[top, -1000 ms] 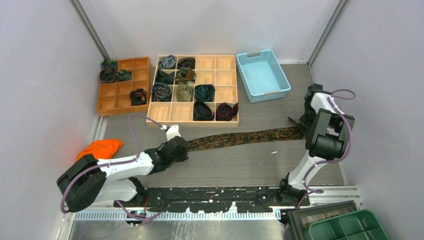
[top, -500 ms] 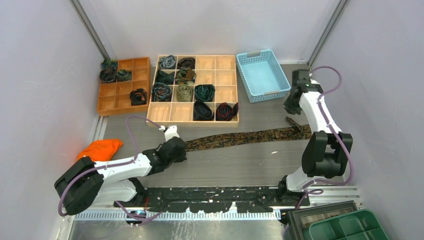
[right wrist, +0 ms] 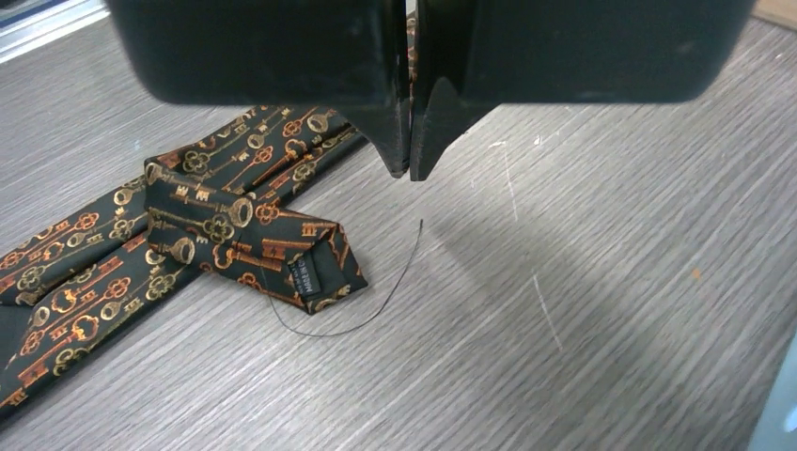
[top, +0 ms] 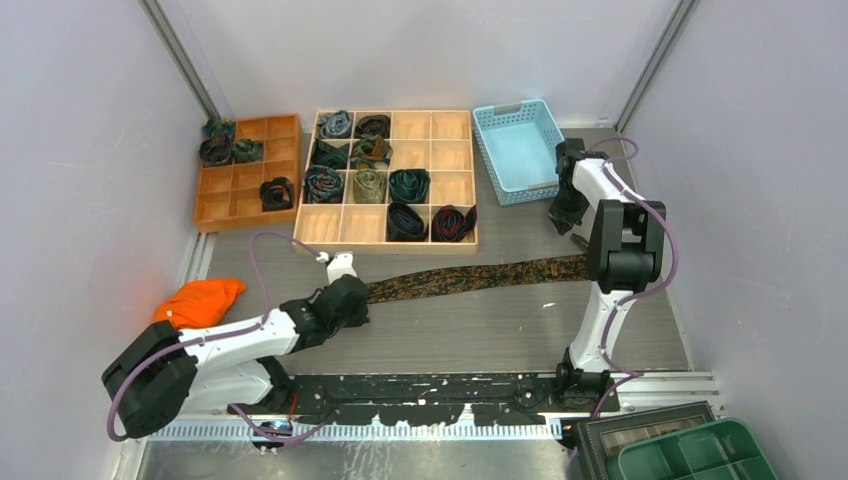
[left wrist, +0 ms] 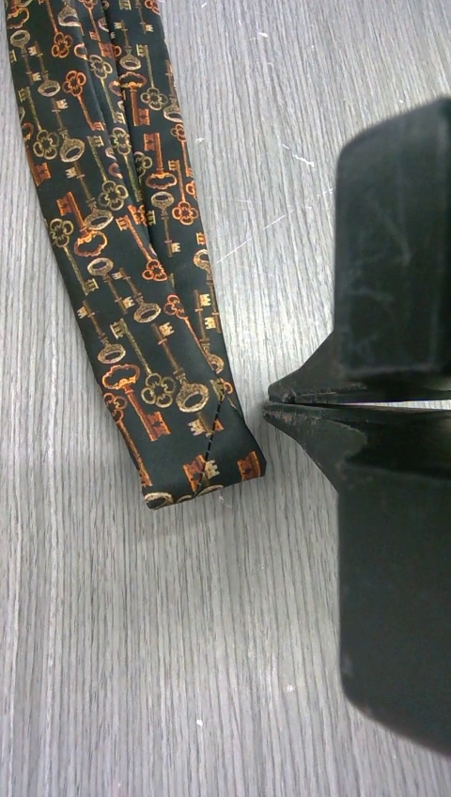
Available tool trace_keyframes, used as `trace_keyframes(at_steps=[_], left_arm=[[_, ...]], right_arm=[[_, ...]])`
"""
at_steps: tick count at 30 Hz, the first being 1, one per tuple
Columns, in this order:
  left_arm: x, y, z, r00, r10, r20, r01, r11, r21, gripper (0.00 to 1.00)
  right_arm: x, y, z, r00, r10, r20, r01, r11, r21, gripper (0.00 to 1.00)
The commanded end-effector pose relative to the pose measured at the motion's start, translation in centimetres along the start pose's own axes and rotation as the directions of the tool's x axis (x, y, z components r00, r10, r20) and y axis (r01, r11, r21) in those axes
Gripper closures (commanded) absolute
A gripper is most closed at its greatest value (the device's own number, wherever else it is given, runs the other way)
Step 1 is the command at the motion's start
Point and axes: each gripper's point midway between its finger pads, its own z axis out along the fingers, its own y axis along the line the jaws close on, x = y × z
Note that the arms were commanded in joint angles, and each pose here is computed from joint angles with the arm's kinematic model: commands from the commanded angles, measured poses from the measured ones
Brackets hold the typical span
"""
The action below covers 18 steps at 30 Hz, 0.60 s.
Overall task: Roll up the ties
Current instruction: Flatten out the tie at the center of the board.
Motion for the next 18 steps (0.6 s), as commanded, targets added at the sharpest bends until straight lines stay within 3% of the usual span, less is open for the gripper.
trace_keyframes(at_steps=[1, 9, 18], left_arm=[[-1.2, 0.3, -0.6, 0.999, 0.008, 0.042, -0.008, 1.0, -0.01, 1.0], [-1.6, 0.5, -1.0, 0.999, 0.001, 0.053, -0.001, 1.0, -0.003, 1.0], [-1.6, 1.2, -1.6, 0.998, -0.009, 0.066, 0.01, 1.0, -0.009, 1.0]], right_arm=[[-0.8, -1.9, -0.2, 1.0, 0.012, -0.002, -0.012, 0.996, 0.088, 0.99], [-0.4, -7.1, 1.5, 0.995, 0.085, -0.059, -0.07, 0.974, 0.216, 0.98], [-2.6, -15.9, 0.1, 0.966, 0.254, 0.046, -0.253, 0.893, 0.373, 0.93]])
